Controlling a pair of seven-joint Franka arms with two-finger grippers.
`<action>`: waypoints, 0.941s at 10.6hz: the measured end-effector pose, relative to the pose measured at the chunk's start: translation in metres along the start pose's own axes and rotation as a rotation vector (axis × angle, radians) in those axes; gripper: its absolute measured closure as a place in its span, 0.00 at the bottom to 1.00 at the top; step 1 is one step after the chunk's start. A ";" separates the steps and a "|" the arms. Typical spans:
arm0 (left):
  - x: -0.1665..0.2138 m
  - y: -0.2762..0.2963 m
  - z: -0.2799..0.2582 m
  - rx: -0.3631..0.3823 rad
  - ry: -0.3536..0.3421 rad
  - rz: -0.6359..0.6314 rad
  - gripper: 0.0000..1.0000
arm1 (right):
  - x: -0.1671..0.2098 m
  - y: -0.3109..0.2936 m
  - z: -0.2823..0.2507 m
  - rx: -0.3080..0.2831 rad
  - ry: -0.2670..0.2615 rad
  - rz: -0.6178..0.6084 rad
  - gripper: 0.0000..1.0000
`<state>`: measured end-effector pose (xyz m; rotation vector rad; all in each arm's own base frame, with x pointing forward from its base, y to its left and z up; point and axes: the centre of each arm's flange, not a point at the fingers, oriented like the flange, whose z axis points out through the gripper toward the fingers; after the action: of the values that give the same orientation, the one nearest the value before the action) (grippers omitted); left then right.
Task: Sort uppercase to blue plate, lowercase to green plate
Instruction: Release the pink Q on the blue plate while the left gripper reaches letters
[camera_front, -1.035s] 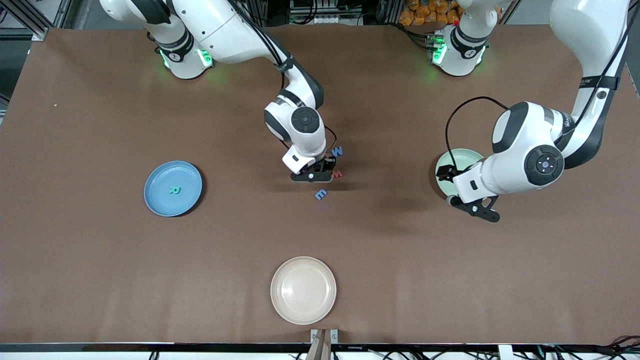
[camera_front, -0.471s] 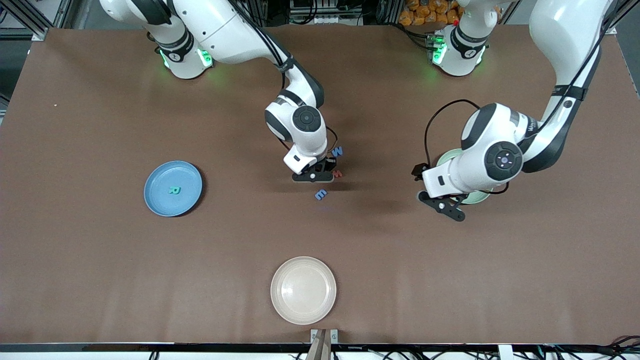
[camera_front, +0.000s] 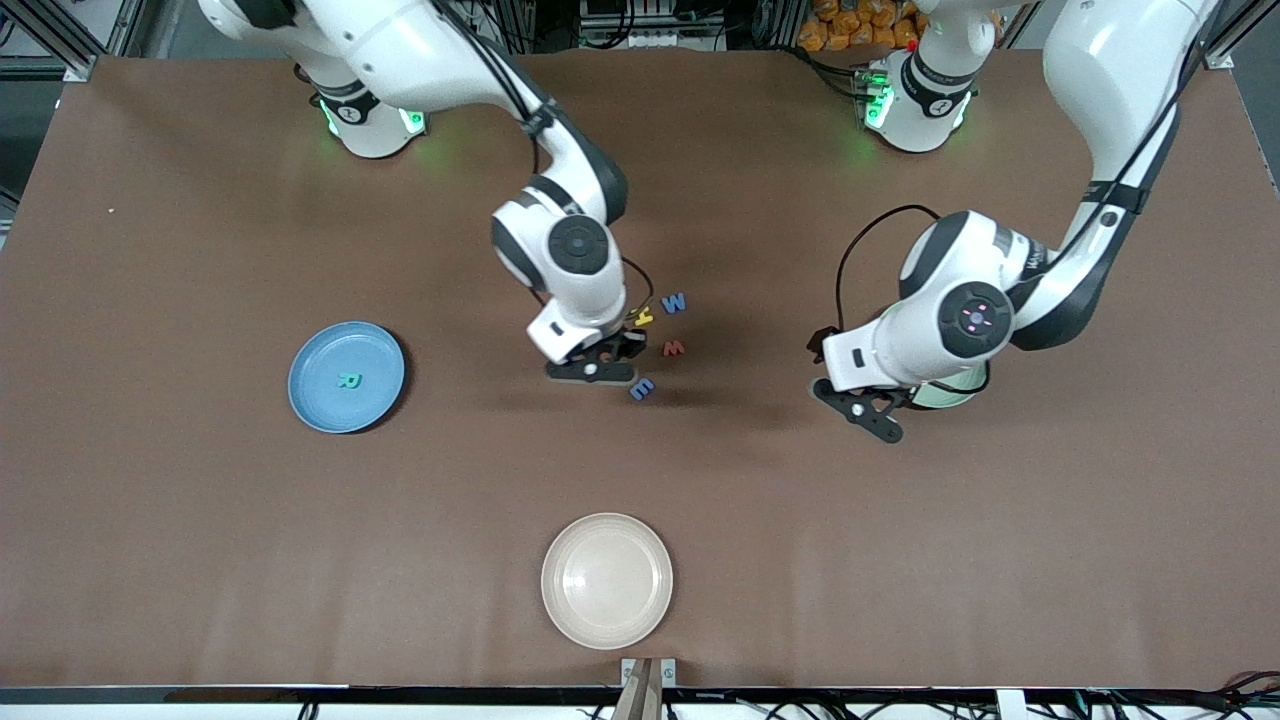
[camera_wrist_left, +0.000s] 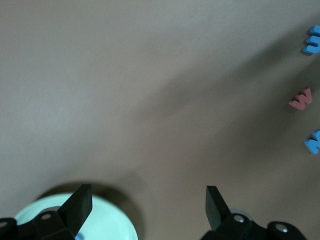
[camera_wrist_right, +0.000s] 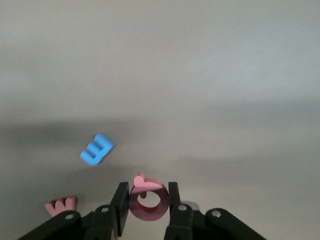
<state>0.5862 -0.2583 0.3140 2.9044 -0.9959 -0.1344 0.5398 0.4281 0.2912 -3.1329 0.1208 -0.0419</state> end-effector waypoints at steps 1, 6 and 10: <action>0.005 0.023 0.011 0.033 0.023 0.064 0.00 | 0.020 0.035 -0.029 -0.005 0.003 0.001 0.64; 0.003 0.120 0.053 0.070 0.138 0.327 0.04 | 0.066 0.274 -0.057 -0.070 -0.119 -0.082 0.64; 0.004 0.163 0.061 0.101 0.159 0.549 0.06 | 0.052 0.332 -0.001 -0.092 -0.215 -0.047 0.64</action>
<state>0.4843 -0.3912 0.2686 2.5471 -1.7510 0.1786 0.5663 0.0932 0.2908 -3.2044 0.0492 0.3086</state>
